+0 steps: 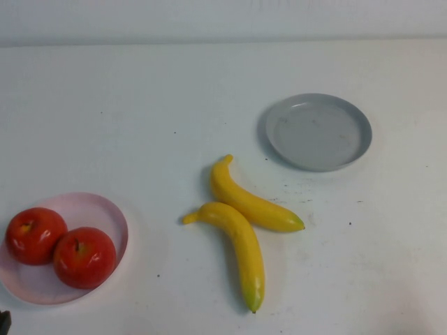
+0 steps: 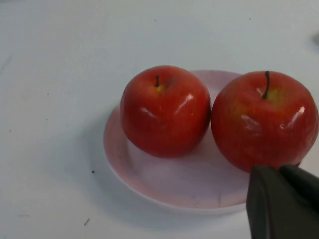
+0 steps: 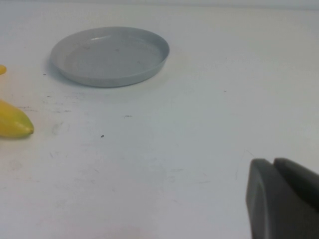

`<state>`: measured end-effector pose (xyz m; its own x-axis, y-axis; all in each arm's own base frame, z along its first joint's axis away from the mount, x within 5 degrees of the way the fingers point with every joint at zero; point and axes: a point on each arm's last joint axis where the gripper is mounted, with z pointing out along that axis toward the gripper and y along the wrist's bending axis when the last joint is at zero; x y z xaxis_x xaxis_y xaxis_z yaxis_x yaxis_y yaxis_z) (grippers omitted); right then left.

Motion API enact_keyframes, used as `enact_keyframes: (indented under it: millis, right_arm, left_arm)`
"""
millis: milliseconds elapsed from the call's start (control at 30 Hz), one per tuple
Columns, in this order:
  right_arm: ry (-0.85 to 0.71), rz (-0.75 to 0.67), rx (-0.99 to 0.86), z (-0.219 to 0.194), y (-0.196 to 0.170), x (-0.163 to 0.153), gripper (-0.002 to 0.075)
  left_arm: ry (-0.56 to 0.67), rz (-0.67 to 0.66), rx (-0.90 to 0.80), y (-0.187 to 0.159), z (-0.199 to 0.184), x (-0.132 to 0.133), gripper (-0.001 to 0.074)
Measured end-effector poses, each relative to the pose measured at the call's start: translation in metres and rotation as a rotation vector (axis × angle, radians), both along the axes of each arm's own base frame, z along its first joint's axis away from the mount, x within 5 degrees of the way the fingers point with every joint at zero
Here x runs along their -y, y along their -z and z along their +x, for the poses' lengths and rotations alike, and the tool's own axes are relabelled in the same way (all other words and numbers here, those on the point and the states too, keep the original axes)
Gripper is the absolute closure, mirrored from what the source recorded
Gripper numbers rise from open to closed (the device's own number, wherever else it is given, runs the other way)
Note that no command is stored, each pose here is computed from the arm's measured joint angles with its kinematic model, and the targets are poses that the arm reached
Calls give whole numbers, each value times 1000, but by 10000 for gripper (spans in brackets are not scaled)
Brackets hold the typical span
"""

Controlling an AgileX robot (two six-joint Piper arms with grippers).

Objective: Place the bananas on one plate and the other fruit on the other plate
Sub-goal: Put another type of fruit in the right plate

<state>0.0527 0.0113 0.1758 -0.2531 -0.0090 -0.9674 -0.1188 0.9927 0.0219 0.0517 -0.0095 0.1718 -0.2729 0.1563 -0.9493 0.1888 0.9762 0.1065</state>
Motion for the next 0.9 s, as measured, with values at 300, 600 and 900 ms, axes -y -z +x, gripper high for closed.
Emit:
enact_keyframes:
  millis: [300, 600, 900]
  right_arm:
    - [0, 0, 0, 0, 0, 0, 741]
    - [0, 0, 0, 0, 0, 0, 741]
    - [13, 51, 40, 1, -4, 0, 741]
  left_arm:
    - [0, 2, -2, 0, 0, 0, 734]
    - [0, 2, -2, 0, 0, 0, 734]
    - [0, 4, -2, 0, 0, 0, 734]
